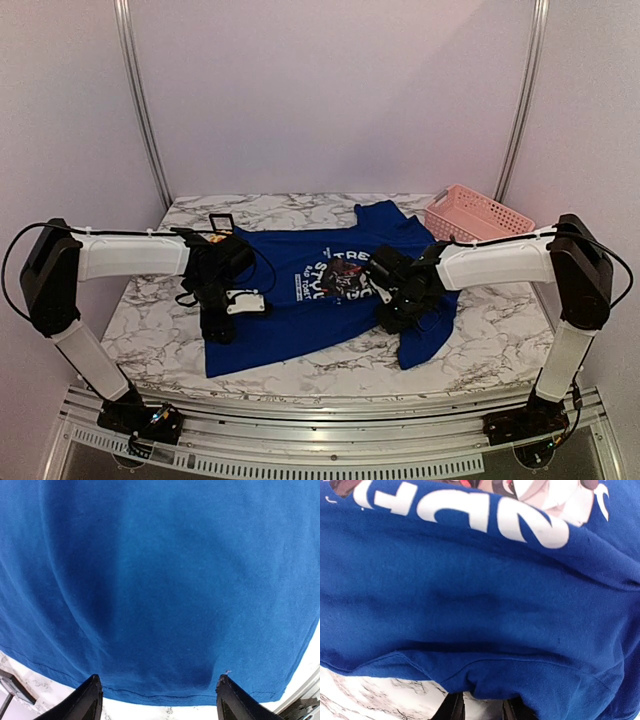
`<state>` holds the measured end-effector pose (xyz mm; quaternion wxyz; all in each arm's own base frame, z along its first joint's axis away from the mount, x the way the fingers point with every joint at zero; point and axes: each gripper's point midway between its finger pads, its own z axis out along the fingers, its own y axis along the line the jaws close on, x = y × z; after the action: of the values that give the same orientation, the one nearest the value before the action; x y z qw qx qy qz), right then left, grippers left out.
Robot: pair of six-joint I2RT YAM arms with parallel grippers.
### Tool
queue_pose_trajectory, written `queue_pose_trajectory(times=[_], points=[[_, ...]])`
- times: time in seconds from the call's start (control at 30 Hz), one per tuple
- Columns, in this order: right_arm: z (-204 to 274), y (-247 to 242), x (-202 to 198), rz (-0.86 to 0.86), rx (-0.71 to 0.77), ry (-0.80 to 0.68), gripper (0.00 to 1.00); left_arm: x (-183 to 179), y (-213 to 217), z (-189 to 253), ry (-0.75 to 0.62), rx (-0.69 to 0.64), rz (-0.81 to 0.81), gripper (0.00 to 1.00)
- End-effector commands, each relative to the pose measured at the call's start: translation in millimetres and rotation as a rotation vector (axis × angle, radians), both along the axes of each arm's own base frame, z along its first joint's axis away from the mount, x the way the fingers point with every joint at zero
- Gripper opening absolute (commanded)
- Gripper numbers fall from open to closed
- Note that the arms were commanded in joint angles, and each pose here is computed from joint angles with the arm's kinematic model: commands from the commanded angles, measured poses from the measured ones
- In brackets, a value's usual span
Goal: Pin the brooch onto the clothing
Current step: Smooth out the flattened clothing at the center of the board.
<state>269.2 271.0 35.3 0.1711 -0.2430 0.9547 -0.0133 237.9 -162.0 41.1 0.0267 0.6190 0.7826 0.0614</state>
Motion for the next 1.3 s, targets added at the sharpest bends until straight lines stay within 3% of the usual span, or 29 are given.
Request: queue_pose_trajectory(times=[0.0,0.37,0.7,0.8,0.93,1.0,1.1,1.27], points=[[3,13,15,0.046,0.024,-0.032,0.24,4,0,2,0.006,-0.006,0.019,0.78],[37,23,30,0.024,0.080,-0.106,0.25,4,1,-2,0.019,0.002,0.008,0.78],[4,8,39,-0.013,0.011,-0.085,0.24,5,-1,-2,0.023,-0.006,0.010,0.78],[-5,4,43,-0.028,0.008,-0.076,0.17,6,-1,-2,0.025,-0.006,0.014,0.78],[-10,1,35,-0.010,0.008,-0.042,0.00,5,-1,-1,0.024,-0.009,0.018,0.78],[-7,1,28,0.005,0.018,-0.013,0.00,5,0,0,0.023,-0.010,0.016,0.78],[6,9,9,0.055,0.083,0.053,0.00,4,1,1,0.022,-0.007,0.012,0.78],[67,51,-58,0.320,0.380,0.181,0.00,6,1,2,0.018,-0.007,0.015,0.78]])
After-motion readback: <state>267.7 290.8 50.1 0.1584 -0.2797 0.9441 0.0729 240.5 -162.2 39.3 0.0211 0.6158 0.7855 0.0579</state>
